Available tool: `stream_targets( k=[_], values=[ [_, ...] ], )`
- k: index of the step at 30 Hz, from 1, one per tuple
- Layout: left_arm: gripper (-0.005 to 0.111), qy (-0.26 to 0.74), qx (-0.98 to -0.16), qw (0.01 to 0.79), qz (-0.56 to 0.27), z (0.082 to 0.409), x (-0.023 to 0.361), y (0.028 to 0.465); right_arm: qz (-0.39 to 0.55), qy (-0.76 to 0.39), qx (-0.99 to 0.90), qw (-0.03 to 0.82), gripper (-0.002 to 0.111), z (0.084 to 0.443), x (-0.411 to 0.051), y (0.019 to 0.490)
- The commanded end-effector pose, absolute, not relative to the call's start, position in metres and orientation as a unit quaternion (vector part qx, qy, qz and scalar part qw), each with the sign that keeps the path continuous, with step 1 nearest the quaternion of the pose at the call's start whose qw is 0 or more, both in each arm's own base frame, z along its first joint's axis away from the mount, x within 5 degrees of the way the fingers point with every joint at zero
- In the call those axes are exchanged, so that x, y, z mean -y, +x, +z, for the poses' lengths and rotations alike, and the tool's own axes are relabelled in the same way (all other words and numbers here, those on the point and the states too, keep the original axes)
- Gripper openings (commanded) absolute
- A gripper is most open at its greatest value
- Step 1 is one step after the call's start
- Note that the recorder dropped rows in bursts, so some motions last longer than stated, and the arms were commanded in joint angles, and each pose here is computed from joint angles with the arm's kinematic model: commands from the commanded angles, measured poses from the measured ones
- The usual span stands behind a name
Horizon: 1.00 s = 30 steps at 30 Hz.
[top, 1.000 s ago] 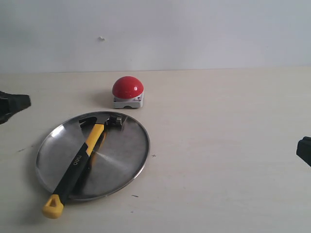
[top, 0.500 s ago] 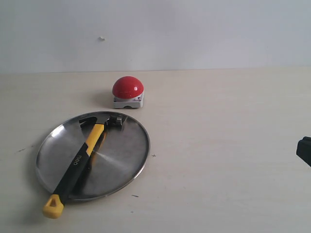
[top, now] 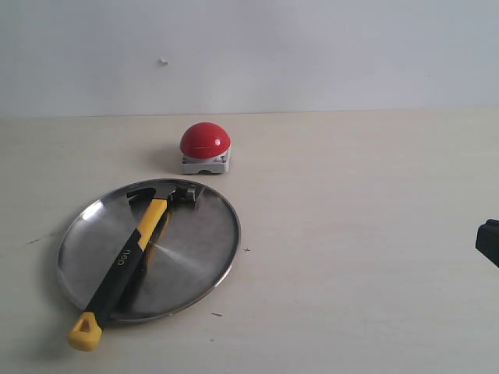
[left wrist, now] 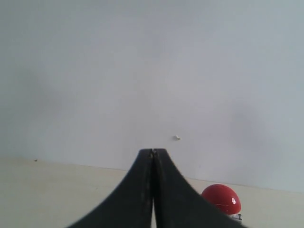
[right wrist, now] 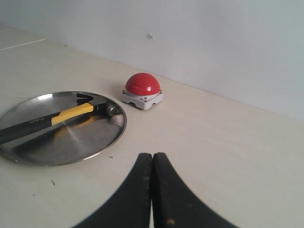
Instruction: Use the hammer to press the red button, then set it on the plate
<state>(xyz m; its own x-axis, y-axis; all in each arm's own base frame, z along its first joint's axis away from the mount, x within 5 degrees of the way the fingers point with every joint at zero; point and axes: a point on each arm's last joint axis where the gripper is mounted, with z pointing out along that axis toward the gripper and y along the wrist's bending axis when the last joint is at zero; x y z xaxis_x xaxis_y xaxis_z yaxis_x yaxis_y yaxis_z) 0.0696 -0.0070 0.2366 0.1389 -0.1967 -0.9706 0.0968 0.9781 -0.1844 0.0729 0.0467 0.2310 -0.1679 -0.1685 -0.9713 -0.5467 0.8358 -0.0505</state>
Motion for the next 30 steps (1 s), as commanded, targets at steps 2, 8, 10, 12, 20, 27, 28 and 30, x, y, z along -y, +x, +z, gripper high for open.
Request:
stream_targets(
  k=[2, 8, 10, 12, 20, 27, 28, 30],
  values=[
    [0.000, -0.045, -0.650, 0.752, -0.102, 0.235, 0.007, 0.069, 0.154, -0.242, -0.746, 0.601, 0.000, 0.230, -0.046, 0.073],
    [0.000, -0.095, -0.669, 0.731, -0.091, 0.229, -0.001, 0.070, 0.154, -0.242, -0.746, 0.601, 0.000, 0.230, -0.046, 0.073],
    [0.000, -0.102, -0.675, 0.725, -0.086, 0.224, -0.002, 0.070, 0.154, -0.242, -0.746, 0.601, 0.000, 0.230, -0.046, 0.073],
    [0.000, -0.104, -0.679, 0.722, -0.082, 0.220, -0.003, 0.070, 0.154, -0.242, -0.746, 0.601, 0.000, 0.230, -0.046, 0.073],
    [0.000, -0.115, -0.678, 0.722, -0.076, 0.215, -0.005, 0.070, 0.154, -0.242, -0.746, 0.601, 0.000, 0.230, -0.046, 0.073],
    [0.000, -0.103, -0.736, 0.666, -0.071, 0.200, -0.002, 0.070, 0.154, -0.242, -0.746, 0.601, 0.000, 0.230, -0.046, 0.073],
    [0.000, -0.102, -0.748, 0.652, -0.072, 0.197, -0.001, 0.070, 0.154, -0.242, -0.746, 0.601, 0.000, 0.230, -0.046, 0.073],
    [0.000, -0.101, -0.761, 0.637, -0.073, 0.194, -0.001, 0.069, 0.154, -0.242, -0.746, 0.601, 0.000, 0.230, -0.046, 0.073]
  ],
)
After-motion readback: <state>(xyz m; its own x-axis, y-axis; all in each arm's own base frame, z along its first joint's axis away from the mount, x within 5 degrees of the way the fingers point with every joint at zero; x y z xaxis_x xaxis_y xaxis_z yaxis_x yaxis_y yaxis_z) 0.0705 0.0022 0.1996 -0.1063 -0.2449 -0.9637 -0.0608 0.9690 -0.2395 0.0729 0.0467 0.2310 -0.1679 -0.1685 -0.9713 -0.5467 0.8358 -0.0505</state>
